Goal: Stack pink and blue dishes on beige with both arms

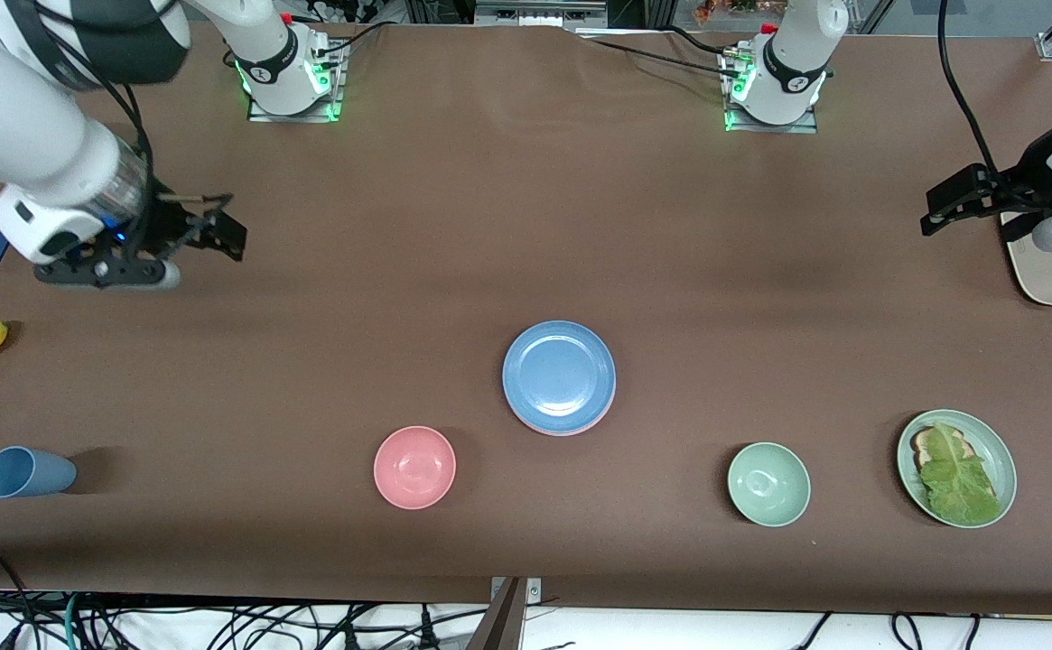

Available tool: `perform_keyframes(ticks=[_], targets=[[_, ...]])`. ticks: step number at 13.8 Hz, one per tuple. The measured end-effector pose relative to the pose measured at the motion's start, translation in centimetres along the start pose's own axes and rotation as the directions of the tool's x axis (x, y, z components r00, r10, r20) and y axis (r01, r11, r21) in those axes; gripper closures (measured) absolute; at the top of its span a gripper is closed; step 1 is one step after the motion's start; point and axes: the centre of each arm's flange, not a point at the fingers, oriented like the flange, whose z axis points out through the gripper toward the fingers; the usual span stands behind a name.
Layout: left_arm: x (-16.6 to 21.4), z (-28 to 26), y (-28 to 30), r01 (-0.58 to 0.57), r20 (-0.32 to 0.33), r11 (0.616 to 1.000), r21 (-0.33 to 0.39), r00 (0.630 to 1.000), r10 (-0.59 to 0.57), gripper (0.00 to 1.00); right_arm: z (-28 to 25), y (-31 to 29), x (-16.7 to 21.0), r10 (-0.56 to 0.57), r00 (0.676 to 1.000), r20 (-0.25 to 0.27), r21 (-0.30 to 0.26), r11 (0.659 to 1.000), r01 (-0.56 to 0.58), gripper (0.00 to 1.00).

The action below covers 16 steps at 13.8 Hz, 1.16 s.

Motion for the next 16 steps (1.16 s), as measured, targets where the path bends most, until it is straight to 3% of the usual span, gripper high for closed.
perform_keyframes(ticks=[5, 10, 16], targets=[[0.0, 0.0, 0.9, -0.024, 0.001, 1.000, -0.001, 1.000, 0.024, 0.00, -2.3, 1.8, -0.6, -0.018, 0.999, -0.029, 0.014, 1.000, 0.019, 0.00], [0.0, 0.1, 0.5, -0.017, 0.003, 1.000, -0.001, 1.000, 0.017, 0.00, -3.1, 1.4, -0.9, -0.019, 1.000, 0.021, 0.047, 0.999, 0.018, 0.00], [0.5, 1.0, 0.2, -0.013, 0.017, 1.000, -0.003, 1.000, 0.013, 0.00, -3.7, 1.9, -0.9, -0.012, 1.000, 0.018, 0.048, 0.999, 0.011, 0.00]])
